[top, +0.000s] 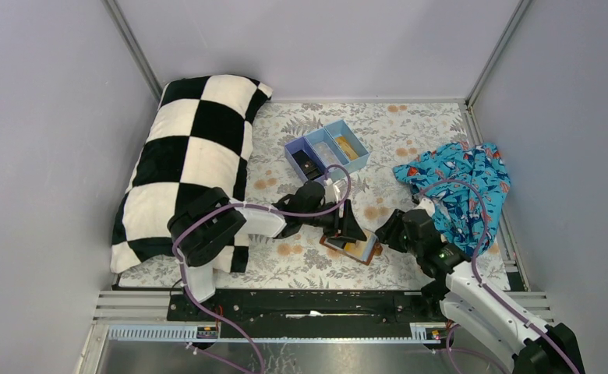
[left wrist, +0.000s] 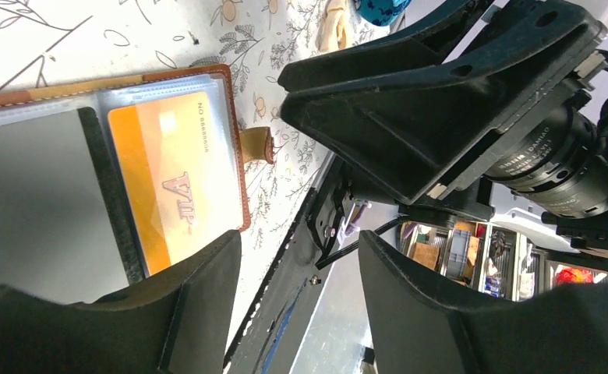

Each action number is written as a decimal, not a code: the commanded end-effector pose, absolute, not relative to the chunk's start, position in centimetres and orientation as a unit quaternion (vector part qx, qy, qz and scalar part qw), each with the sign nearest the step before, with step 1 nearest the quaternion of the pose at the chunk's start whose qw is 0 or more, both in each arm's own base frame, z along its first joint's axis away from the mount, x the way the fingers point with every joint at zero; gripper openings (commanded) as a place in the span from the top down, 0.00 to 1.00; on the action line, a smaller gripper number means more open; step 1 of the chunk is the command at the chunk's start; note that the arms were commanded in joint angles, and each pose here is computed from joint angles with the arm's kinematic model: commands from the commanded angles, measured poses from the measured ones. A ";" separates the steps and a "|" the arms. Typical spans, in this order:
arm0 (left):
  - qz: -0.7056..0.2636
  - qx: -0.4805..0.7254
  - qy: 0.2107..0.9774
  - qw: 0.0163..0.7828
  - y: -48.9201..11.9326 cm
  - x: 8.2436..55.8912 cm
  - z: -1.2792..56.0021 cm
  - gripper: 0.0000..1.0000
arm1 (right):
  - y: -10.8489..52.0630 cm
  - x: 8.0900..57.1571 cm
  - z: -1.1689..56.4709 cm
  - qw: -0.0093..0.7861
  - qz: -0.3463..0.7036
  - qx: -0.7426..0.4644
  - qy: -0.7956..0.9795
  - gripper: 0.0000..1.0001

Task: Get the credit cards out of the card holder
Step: Remove the credit card from the card holder.

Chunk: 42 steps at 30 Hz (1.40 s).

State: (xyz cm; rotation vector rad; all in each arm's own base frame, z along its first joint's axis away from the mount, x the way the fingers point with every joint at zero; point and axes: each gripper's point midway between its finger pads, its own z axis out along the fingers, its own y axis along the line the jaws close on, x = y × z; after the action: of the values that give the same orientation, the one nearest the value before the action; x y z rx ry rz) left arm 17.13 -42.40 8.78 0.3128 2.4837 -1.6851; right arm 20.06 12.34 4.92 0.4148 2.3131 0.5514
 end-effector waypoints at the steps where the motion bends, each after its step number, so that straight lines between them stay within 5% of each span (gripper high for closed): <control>1: -0.586 0.125 0.796 0.091 -43.4 17.6 11.8 0.39 | 11.1 20.4 5.6 0.372 0.184 0.169 0.894 0.51; 9: -0.533 0.106 0.832 0.108 -42.1 18.8 9.9 0.38 | 14.1 20.5 6.9 0.362 0.248 0.107 0.892 0.53; 20: -0.478 0.110 0.864 0.117 -41.4 19.7 7.7 0.38 | 17.5 20.0 4.3 0.299 0.307 0.073 0.901 0.75; 31: -0.462 0.117 0.872 0.110 -41.5 19.9 6.1 0.38 | 15.2 19.2 2.3 0.280 0.241 0.092 0.925 0.68; 42: -0.461 0.119 0.873 0.101 -41.5 19.7 5.5 0.40 | 15.7 19.2 1.2 0.267 0.248 0.094 0.927 0.72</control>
State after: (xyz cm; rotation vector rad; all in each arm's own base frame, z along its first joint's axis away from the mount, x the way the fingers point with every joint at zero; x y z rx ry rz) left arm 18.89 -40.93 5.02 0.3285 2.6238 -1.3566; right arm 19.29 15.88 2.01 0.2560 2.4859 0.6876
